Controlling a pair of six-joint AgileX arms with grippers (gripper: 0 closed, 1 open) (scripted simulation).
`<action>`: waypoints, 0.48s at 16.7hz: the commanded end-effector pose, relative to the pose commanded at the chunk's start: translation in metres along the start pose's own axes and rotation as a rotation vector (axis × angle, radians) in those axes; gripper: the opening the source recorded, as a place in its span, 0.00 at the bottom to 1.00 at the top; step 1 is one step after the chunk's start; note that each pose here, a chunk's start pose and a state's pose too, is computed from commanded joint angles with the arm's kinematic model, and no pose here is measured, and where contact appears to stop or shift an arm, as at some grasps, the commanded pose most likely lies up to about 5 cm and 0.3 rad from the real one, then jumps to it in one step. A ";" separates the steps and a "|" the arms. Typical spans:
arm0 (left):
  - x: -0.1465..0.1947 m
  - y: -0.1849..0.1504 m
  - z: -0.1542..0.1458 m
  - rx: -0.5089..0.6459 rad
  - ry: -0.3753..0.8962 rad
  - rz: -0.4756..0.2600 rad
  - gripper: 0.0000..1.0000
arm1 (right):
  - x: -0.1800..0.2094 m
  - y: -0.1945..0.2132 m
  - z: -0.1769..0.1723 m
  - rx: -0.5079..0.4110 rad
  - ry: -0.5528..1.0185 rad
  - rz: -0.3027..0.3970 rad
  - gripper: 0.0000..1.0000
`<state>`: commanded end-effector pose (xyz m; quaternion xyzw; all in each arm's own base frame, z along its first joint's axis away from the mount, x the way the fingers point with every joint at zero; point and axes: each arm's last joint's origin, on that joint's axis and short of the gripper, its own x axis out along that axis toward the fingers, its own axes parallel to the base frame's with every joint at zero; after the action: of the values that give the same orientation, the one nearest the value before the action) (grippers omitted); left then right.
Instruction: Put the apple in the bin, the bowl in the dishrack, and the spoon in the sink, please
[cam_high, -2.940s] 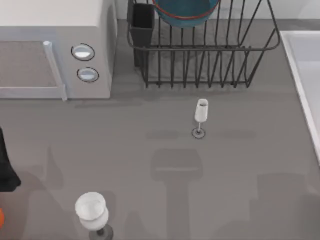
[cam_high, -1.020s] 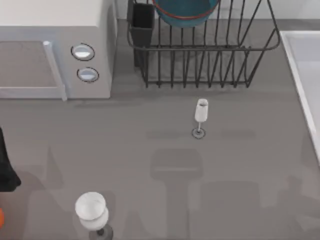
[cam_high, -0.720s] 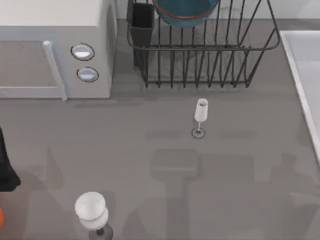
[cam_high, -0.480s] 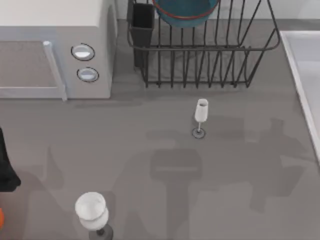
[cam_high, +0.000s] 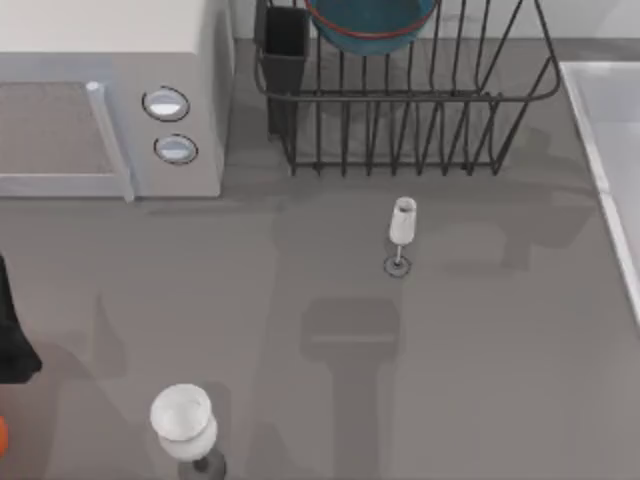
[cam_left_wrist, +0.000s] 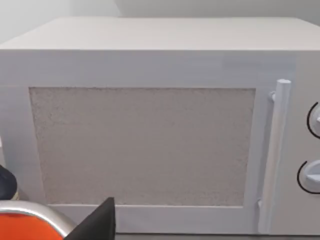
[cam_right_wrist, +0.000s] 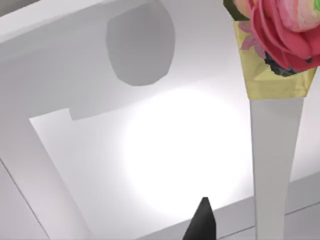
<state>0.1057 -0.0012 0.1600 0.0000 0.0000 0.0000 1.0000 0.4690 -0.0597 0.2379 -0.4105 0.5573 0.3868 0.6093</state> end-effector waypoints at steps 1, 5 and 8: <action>0.000 0.000 0.000 0.000 0.000 0.000 1.00 | 0.008 -0.007 0.002 0.000 0.005 0.007 0.00; 0.000 0.000 0.000 0.000 0.000 0.000 1.00 | 0.036 -0.022 0.004 0.005 0.029 0.041 0.00; 0.000 0.000 0.000 0.000 0.000 0.000 1.00 | 0.040 -0.024 0.004 0.007 0.033 0.046 0.00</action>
<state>0.1057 -0.0012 0.1600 0.0000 0.0000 0.0000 1.0000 0.4958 -0.0646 0.1995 -0.4017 0.5781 0.3920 0.5923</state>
